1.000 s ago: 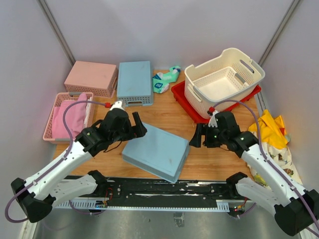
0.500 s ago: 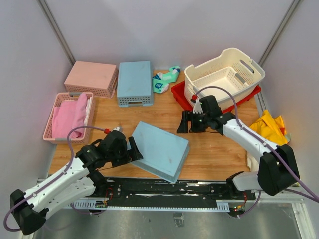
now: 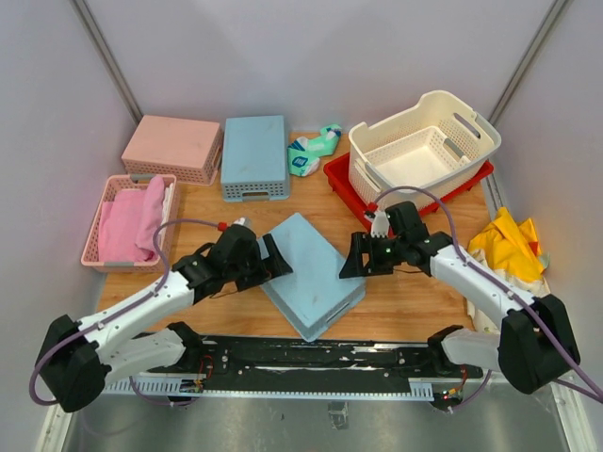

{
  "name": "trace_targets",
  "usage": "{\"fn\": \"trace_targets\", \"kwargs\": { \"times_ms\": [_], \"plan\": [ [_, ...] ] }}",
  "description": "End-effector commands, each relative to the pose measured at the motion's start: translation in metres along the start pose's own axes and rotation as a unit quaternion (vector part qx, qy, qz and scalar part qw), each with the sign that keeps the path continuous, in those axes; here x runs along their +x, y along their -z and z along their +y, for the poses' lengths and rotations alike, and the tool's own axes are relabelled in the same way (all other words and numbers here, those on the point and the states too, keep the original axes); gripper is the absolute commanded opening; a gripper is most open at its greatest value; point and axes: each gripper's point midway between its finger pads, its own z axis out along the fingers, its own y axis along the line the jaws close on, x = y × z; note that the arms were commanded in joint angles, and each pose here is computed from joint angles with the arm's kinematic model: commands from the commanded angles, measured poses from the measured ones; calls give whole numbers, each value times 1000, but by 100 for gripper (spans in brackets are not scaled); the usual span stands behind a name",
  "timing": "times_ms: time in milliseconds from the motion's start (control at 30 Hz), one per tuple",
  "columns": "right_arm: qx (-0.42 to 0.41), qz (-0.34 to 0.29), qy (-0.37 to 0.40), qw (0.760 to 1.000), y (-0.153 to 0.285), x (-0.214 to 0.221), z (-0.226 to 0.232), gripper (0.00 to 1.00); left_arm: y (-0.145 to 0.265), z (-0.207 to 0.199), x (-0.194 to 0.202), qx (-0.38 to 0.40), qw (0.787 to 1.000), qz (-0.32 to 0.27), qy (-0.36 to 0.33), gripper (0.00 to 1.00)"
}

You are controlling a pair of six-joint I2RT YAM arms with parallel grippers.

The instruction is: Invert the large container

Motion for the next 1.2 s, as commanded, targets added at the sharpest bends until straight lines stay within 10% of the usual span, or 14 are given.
{"fn": "trace_targets", "kwargs": {
  "times_ms": [0, 233, 600, 1167],
  "plan": [
    [-48, 11, -26, 998, 11, 18, 16, 77, 3, -59, -64, 61, 995, -80, -27, 99],
    [-125, 6, -42, 991, 13, 28, 49, 76, 5, -72, -116, 41, 991, -117, -58, 99],
    [41, -112, -34, 992, 11, -47, -7, 76, 92, -80, -149, 10, 975, -193, -109, 99],
    [-107, -51, -29, 993, -135, -99, 131, 73, 157, -102, -159, 55, 964, -238, -107, 99]
  ]
}}
